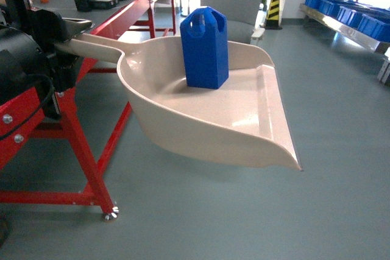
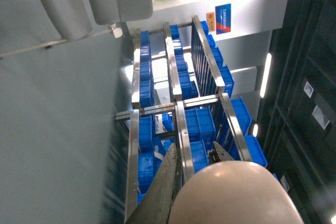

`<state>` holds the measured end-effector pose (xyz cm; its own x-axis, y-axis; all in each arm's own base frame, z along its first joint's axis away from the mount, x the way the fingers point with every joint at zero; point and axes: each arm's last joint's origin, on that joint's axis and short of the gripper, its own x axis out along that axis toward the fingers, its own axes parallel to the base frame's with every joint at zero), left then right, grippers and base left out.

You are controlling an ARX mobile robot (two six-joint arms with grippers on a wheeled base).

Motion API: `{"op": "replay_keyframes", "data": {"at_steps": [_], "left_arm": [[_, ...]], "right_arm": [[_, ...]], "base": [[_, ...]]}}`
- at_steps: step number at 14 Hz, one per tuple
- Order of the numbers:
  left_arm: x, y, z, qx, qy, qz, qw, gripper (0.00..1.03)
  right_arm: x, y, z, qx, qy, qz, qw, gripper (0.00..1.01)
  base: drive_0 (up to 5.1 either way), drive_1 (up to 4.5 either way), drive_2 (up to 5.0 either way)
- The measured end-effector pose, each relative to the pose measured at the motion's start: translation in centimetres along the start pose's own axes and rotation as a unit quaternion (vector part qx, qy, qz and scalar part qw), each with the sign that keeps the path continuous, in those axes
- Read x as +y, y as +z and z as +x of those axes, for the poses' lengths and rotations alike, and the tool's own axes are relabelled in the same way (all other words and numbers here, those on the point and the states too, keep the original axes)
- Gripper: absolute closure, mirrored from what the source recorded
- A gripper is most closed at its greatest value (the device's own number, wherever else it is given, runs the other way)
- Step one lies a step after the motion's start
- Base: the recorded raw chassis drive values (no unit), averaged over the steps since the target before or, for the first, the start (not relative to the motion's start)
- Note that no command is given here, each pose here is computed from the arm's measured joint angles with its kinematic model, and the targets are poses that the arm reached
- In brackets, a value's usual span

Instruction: Place part in tray to right shelf

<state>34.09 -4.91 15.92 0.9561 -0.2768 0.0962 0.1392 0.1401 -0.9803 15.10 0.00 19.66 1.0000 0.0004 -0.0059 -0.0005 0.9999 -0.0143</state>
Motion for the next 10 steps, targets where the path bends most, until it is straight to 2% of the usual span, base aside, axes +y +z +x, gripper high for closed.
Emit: {"op": "replay_keyframes", "data": {"at_steps": [9, 10], "left_arm": [[0.08, -0.13, 0.01, 0.002, 0.005, 0.000, 1.0000, 0.90], [0.00, -0.13, 0.01, 0.003, 0.000, -0.001, 1.0000, 0.90]], "right_arm": [[0.00, 0.00, 0.01, 0.000, 0.000, 0.000, 1.0000, 0.03], [0.00, 0.03, 0.01, -0.002, 0.000, 0.000, 1.0000, 0.03]], "base": [[4.9, -2.04, -2.8], [0.0, 0.00, 0.0]]}}
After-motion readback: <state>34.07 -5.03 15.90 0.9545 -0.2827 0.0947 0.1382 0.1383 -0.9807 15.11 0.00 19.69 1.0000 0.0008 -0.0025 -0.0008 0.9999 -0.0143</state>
